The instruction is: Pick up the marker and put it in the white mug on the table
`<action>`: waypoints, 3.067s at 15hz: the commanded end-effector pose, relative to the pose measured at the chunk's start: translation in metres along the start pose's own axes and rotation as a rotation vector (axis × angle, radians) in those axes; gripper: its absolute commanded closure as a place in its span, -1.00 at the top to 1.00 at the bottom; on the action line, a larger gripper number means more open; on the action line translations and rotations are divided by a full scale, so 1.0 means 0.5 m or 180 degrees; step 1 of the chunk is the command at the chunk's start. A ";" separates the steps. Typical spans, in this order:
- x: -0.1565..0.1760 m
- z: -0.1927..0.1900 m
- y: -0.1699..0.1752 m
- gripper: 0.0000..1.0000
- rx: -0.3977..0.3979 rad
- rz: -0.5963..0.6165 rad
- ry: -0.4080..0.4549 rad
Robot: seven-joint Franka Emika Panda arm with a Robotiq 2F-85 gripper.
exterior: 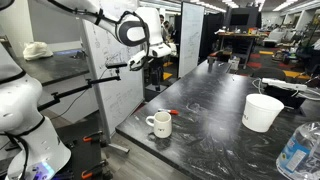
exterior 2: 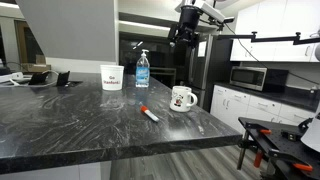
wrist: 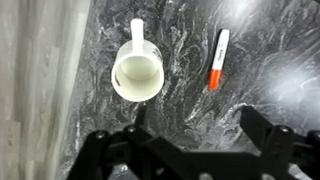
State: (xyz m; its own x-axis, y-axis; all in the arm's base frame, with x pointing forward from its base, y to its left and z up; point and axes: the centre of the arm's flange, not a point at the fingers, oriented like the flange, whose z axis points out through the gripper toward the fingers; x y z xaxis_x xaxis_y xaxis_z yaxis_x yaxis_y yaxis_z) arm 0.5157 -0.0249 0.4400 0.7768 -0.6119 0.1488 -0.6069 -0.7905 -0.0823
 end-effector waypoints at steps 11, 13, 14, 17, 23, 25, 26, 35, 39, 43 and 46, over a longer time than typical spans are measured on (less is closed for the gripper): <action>0.000 0.000 0.000 1.00 0.0000 0.0000 0.0000; 0.000 0.000 0.000 1.00 0.0000 0.0000 0.0000; 0.000 0.000 0.000 1.00 0.0000 0.0000 0.0000; 0.000 0.000 0.000 1.00 0.0000 0.0000 0.0000; 0.044 0.000 -0.064 1.00 0.0054 0.0301 -0.0145; 0.019 0.031 -0.105 1.00 0.0000 0.0311 -0.0272; 0.013 0.051 -0.136 1.00 -0.0093 0.0313 -0.0342; 0.000 0.239 -0.309 1.00 -0.0483 0.0034 -0.0910; 0.018 0.316 -0.335 1.00 -0.0420 0.0061 -0.0970; 0.023 0.383 -0.330 1.00 -0.0440 0.0214 -0.1053; 0.036 0.431 -0.324 1.00 -0.0428 0.0290 -0.1083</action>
State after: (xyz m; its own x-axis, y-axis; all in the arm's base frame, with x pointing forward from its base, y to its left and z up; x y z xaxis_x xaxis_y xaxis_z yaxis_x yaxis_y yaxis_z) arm 0.6505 0.0875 0.2536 0.7371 -0.6517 -0.1790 -0.6524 -0.7552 0.0631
